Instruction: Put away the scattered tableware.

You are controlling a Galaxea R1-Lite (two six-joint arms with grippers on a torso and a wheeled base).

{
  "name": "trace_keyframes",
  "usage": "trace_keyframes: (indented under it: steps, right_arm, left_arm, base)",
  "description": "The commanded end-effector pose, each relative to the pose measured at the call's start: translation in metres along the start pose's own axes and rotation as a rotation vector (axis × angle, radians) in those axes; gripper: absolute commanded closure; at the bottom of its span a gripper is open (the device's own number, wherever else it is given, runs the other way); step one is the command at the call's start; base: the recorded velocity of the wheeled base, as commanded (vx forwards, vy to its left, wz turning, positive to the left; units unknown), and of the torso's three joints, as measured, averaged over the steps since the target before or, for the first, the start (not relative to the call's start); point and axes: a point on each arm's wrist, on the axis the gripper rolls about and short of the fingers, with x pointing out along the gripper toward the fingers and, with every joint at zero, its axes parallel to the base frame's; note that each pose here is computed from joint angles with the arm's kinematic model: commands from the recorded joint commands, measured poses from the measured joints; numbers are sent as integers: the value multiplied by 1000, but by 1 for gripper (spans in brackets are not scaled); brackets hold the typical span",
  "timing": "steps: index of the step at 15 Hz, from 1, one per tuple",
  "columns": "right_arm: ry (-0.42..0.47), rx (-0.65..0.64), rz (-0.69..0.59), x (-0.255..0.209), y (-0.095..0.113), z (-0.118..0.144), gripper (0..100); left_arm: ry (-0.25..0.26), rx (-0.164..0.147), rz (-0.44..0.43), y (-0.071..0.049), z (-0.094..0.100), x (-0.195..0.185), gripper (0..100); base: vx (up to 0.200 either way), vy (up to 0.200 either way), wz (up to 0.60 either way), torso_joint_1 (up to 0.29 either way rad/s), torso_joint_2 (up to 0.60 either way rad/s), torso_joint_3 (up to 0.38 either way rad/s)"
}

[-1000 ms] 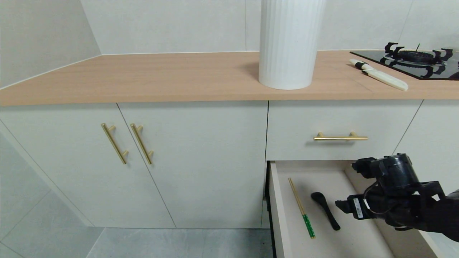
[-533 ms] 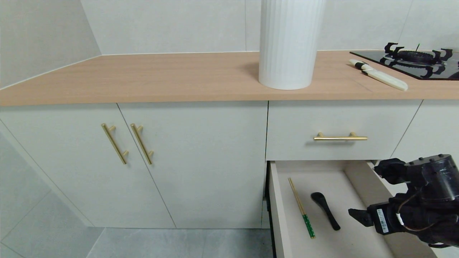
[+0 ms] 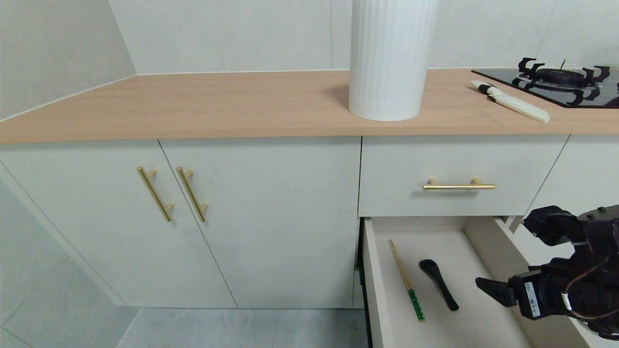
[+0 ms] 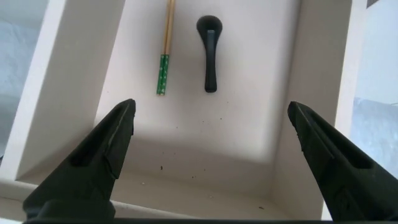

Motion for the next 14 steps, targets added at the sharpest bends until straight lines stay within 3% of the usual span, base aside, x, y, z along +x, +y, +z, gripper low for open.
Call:
trace_keyframes:
  steps: [1,8,14]
  right_arm:
    - [6,-5,2,-1,0,-1,0]
    - [92,-79,49,-8,11,-13,0]
    - [243,-175,127,-2,26,-32,0]
  left_arm:
    - [0,0,0,0,0,0,0]
    - [0,0,0,0,0,0,0]
    - [1,0,0,0,0,0,0]
  base:
    - [-200,0,0,2,2,2]
    - [-200,0,0,3,3,-2]
    - [0,0,0,0,0,0]
